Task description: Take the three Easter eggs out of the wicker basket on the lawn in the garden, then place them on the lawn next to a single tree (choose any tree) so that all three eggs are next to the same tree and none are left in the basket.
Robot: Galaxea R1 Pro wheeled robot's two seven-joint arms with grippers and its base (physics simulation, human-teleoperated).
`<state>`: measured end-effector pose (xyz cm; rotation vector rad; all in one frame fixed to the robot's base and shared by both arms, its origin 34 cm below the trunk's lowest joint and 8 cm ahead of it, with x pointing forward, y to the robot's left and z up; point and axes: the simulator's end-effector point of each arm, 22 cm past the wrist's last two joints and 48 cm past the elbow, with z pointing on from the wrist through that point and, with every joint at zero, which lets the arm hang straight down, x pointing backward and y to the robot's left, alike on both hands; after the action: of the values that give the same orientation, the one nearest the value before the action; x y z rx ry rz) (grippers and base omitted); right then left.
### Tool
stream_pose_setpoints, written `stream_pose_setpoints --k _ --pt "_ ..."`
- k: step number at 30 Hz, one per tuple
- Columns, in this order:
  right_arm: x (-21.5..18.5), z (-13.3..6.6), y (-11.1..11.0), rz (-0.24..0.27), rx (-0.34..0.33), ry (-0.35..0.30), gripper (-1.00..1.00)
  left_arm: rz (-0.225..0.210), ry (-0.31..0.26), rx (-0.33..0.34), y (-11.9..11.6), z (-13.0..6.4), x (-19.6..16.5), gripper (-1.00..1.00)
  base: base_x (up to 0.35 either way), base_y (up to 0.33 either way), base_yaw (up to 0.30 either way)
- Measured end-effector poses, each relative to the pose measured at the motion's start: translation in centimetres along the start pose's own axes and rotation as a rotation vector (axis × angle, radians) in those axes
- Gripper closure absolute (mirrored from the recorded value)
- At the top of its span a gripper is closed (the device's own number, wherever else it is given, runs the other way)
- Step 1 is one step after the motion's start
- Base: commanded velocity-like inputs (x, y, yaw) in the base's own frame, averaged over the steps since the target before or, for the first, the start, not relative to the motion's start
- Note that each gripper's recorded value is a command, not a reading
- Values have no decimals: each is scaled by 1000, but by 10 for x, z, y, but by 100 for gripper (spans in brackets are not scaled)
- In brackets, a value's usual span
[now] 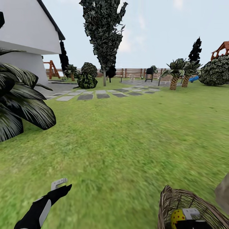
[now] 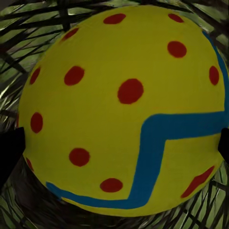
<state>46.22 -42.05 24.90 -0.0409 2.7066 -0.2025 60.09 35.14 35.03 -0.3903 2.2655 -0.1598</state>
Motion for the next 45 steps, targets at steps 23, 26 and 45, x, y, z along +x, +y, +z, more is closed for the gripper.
stream_pose_setpoints --k 23,26,45 --pt "-34 -41 -7 -1 0 -2 100 -12 29 19 -26 -22 -28 -100 0 69 -44" --pt "-38 -46 -9 -3 2 -2 100 -13 32 18 -28 -25 -32 -100 30 291 -5" --pt "-68 -83 -14 1 -1 -13 100 -19 46 19 -41 -47 -61 -100 16 83 -194"
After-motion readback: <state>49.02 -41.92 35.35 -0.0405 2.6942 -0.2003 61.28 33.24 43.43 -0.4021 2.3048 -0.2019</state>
